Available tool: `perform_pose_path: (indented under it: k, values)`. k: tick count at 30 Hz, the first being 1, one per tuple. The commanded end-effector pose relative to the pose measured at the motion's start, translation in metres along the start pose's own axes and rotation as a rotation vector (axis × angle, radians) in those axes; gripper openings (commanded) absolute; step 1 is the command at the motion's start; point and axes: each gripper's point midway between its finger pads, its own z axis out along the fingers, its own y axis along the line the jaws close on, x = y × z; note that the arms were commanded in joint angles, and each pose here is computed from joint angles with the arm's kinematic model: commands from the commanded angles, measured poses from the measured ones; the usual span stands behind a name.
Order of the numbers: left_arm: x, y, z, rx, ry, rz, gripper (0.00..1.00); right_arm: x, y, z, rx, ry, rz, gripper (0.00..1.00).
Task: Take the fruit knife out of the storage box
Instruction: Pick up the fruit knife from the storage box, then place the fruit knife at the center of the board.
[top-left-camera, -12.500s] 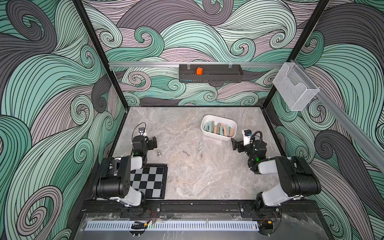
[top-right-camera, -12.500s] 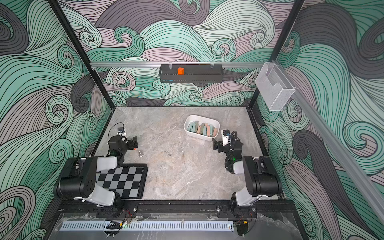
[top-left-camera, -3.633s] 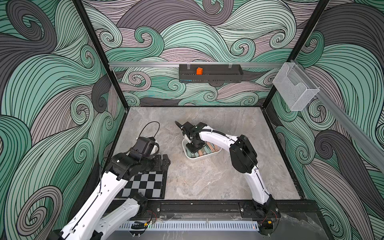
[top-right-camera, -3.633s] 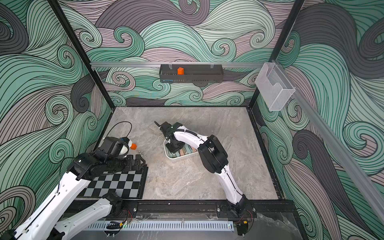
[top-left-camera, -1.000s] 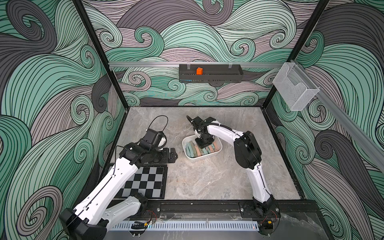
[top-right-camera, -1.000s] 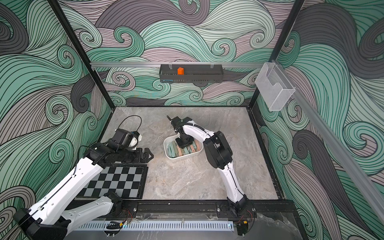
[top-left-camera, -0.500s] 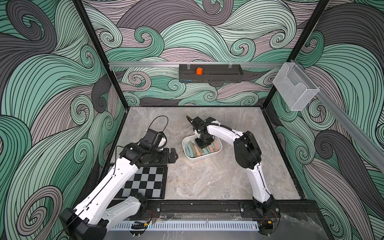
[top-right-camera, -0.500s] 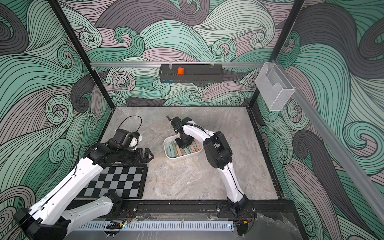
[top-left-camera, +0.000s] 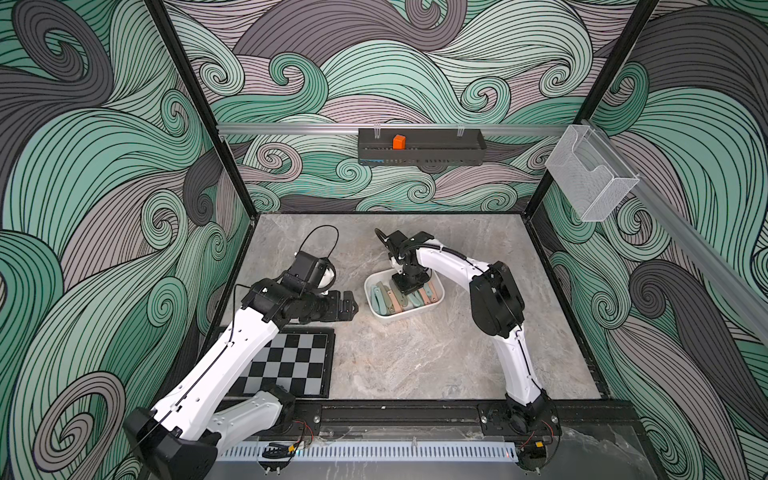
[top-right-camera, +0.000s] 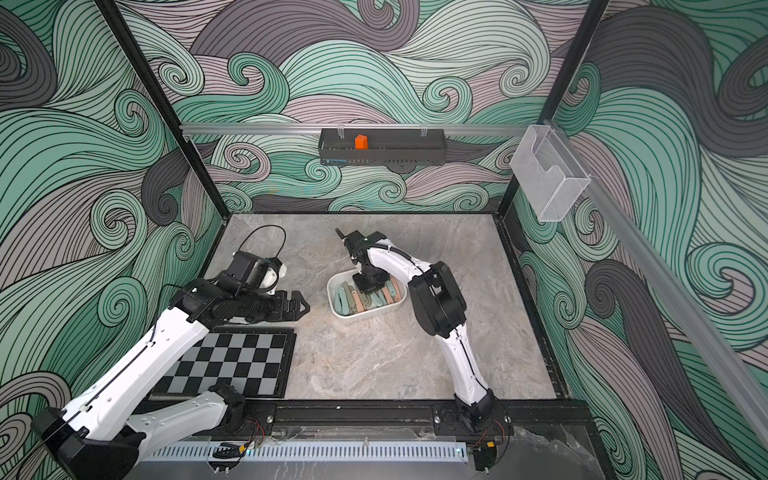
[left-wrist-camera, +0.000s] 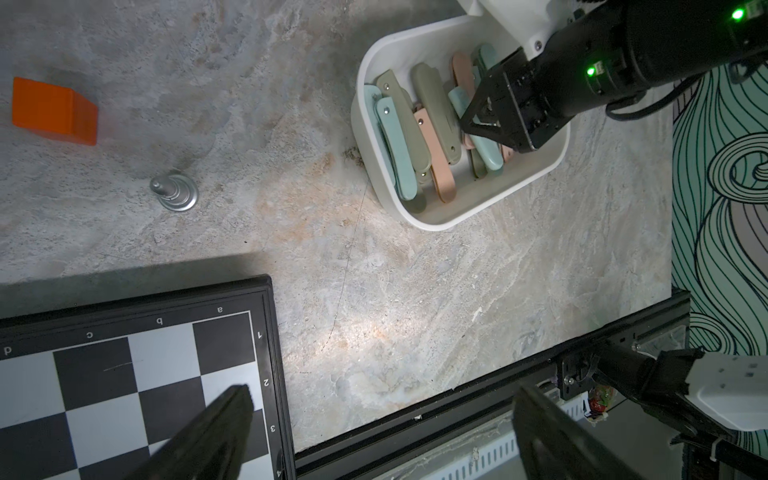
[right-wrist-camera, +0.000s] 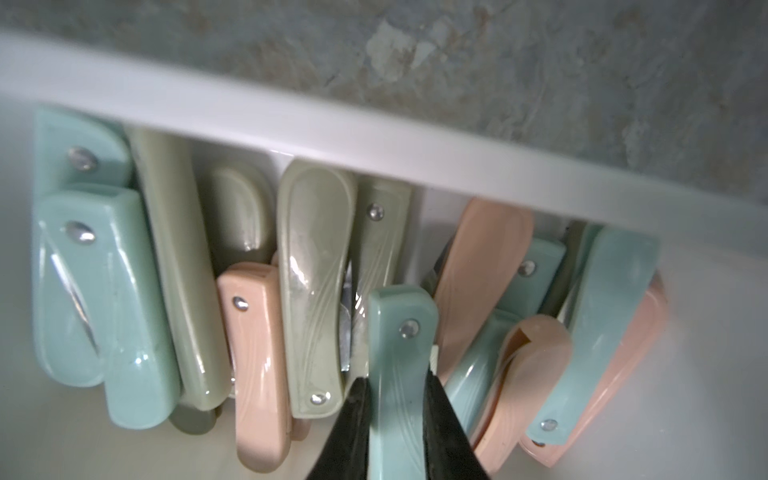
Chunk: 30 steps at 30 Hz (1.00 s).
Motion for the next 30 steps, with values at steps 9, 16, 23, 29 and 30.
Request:
perform_pose_path:
  k: [9, 16, 23, 29, 30]
  values:
    - [-0.014, -0.01, -0.008, 0.015, -0.009, 0.053, 0.99, -0.005, -0.003, -0.04, -0.01, -0.075, 0.024, 0.21]
    - [-0.027, -0.02, -0.005, 0.032, -0.002, 0.085, 0.99, -0.012, -0.011, -0.066, -0.012, -0.13, 0.052, 0.22]
    - [-0.06, -0.042, 0.008, 0.086, -0.039, 0.075, 0.99, -0.017, -0.05, -0.095, -0.003, -0.19, 0.146, 0.23]
    - [-0.082, -0.063, 0.026, 0.118, -0.041, 0.084, 0.99, -0.01, -0.105, -0.108, 0.013, -0.215, 0.264, 0.23]
    - [-0.084, -0.066, 0.028, 0.124, -0.039, 0.088, 0.99, -0.008, -0.116, -0.109, 0.017, -0.216, 0.288, 0.23]
